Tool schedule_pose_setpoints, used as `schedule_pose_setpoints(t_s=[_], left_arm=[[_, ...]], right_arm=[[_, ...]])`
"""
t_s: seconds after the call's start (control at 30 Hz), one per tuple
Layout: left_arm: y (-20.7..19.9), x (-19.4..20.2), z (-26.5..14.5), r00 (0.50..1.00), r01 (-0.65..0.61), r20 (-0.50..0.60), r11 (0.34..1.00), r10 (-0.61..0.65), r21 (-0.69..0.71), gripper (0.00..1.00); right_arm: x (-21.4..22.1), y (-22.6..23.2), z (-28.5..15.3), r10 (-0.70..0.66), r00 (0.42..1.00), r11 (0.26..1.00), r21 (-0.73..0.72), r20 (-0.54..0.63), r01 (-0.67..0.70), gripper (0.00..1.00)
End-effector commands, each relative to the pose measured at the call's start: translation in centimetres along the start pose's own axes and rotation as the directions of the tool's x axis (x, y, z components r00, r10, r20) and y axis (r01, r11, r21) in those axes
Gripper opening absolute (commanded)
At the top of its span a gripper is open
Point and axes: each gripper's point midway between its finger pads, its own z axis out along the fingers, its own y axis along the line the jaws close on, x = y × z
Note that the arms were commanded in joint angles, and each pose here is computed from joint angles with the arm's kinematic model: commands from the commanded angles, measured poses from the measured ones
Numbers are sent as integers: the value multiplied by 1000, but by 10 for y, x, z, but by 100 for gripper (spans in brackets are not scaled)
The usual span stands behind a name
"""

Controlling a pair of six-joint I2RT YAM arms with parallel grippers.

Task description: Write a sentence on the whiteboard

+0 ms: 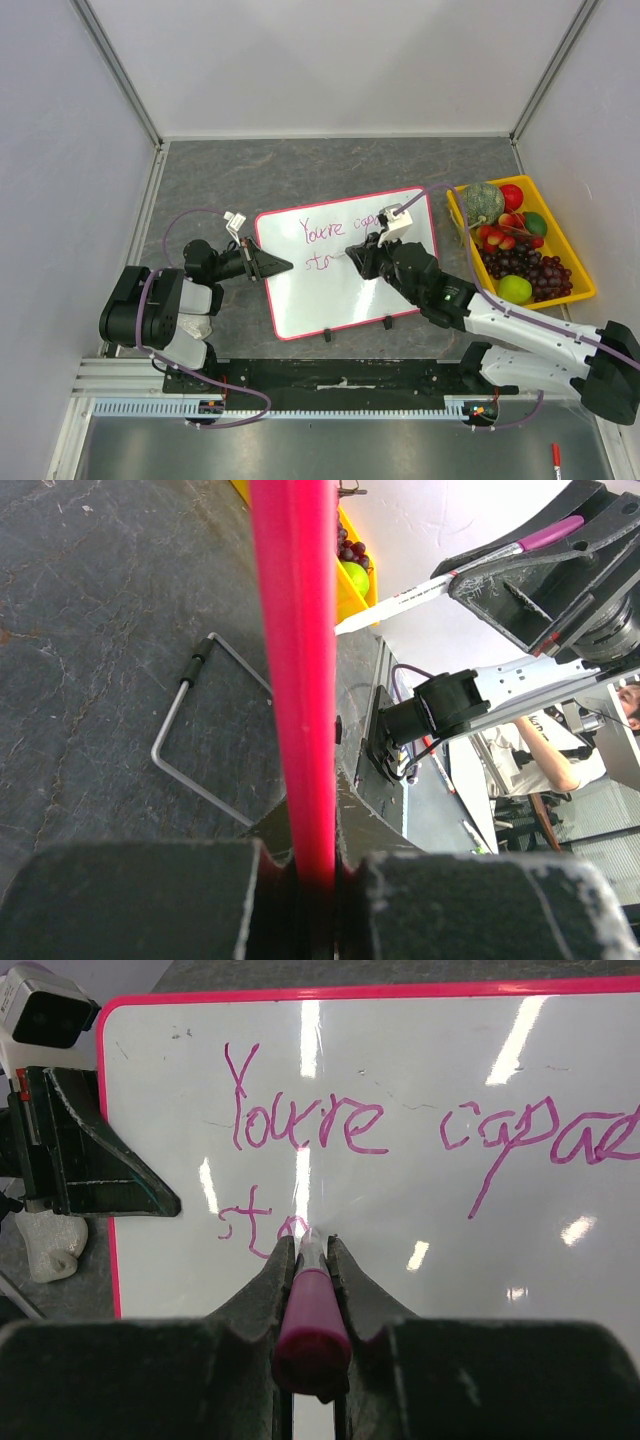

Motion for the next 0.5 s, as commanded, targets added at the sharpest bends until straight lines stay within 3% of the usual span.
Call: schedule_pose_setpoints(t_s=[0.0, 0.17, 0.47], left_arm=[[3, 6, -1, 998, -58, -12, 998, 58, 6, 2], [3, 6, -1, 998, -58, -12, 998, 58, 6, 2], [3, 6, -1, 998, -62, -10, 998, 62, 7, 2]], right_arm=[[-15, -2, -5, 3, 999, 1000, 9, 34, -3, 0], [-34, 1, -11, 17, 996, 1000, 5, 85, -17, 0], [-24, -3, -3, 5, 998, 1000, 24, 60, -6, 0]])
